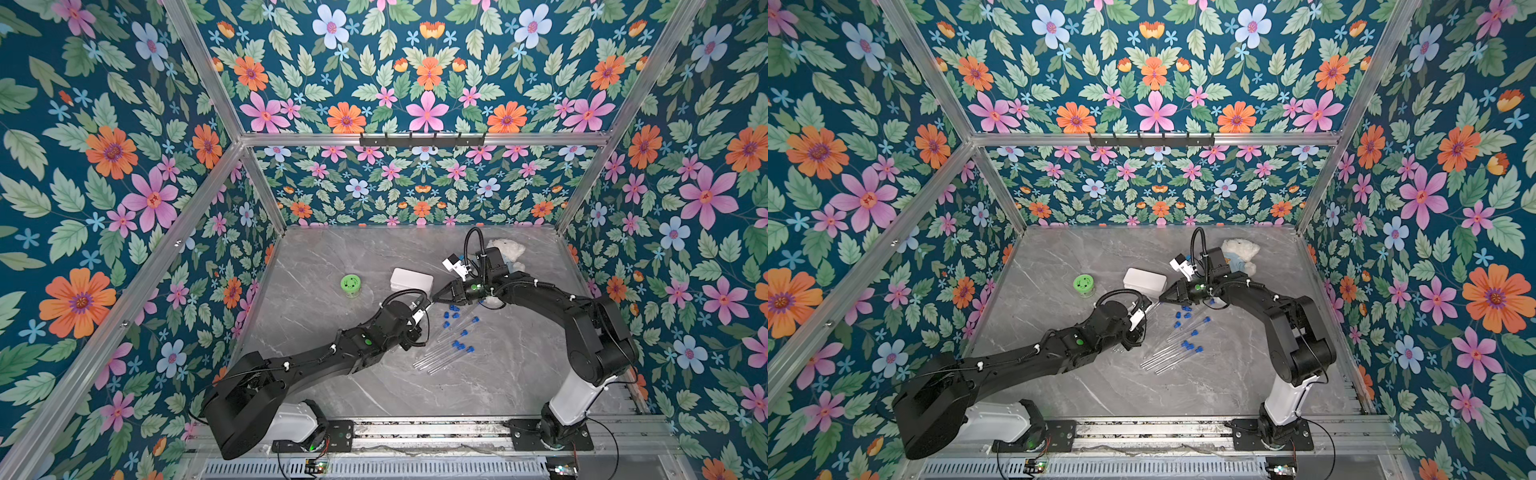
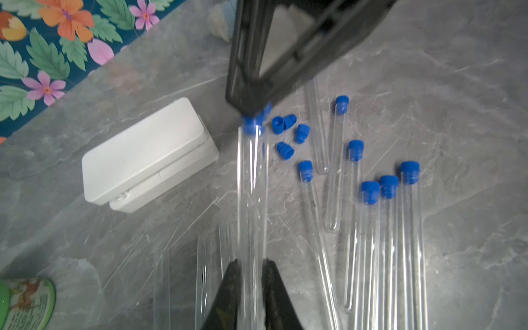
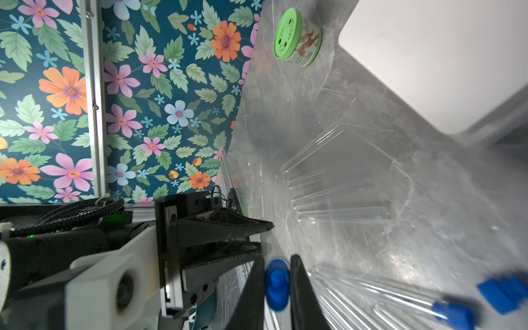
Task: Remove stoppers from test tubes
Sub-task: Open the stopper on the test tube.
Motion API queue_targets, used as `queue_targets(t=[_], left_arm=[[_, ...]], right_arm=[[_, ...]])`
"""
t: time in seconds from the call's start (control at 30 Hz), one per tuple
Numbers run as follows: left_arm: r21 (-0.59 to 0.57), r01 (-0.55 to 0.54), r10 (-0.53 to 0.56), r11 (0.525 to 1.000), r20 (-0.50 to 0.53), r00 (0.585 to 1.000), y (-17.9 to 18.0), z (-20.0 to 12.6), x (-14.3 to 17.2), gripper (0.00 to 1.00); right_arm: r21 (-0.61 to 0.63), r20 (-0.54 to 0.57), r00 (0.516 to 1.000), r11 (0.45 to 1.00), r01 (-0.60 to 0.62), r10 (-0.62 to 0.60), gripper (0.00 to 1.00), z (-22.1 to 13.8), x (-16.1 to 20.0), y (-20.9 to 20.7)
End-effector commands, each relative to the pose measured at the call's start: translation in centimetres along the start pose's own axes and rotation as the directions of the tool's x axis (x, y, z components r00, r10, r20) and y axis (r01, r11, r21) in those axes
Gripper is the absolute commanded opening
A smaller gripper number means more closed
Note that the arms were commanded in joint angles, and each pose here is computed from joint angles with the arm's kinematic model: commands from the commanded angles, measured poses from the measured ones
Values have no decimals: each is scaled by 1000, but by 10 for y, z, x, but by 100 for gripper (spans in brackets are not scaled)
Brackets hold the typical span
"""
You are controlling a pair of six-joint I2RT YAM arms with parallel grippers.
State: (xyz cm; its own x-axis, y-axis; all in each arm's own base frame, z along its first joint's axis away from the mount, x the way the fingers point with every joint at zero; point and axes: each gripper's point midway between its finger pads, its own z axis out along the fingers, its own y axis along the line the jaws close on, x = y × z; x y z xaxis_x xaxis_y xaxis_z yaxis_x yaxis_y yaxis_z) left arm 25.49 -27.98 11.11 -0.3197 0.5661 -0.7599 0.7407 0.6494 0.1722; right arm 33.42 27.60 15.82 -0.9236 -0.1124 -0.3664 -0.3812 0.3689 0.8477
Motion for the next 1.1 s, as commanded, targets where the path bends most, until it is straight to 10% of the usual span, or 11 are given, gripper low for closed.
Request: queue_targets(t=[0.0,1.07], left_arm=[[0,-9,9,1000,-78,997,0,1,19,0],[56,103,-90,993,-203,975,-29,28,41,0]], right_arm=[[5,41,998,999,42,-42,7,-4,-11,4],[596,-180,984,794,119,-13,11,5,20,-103]])
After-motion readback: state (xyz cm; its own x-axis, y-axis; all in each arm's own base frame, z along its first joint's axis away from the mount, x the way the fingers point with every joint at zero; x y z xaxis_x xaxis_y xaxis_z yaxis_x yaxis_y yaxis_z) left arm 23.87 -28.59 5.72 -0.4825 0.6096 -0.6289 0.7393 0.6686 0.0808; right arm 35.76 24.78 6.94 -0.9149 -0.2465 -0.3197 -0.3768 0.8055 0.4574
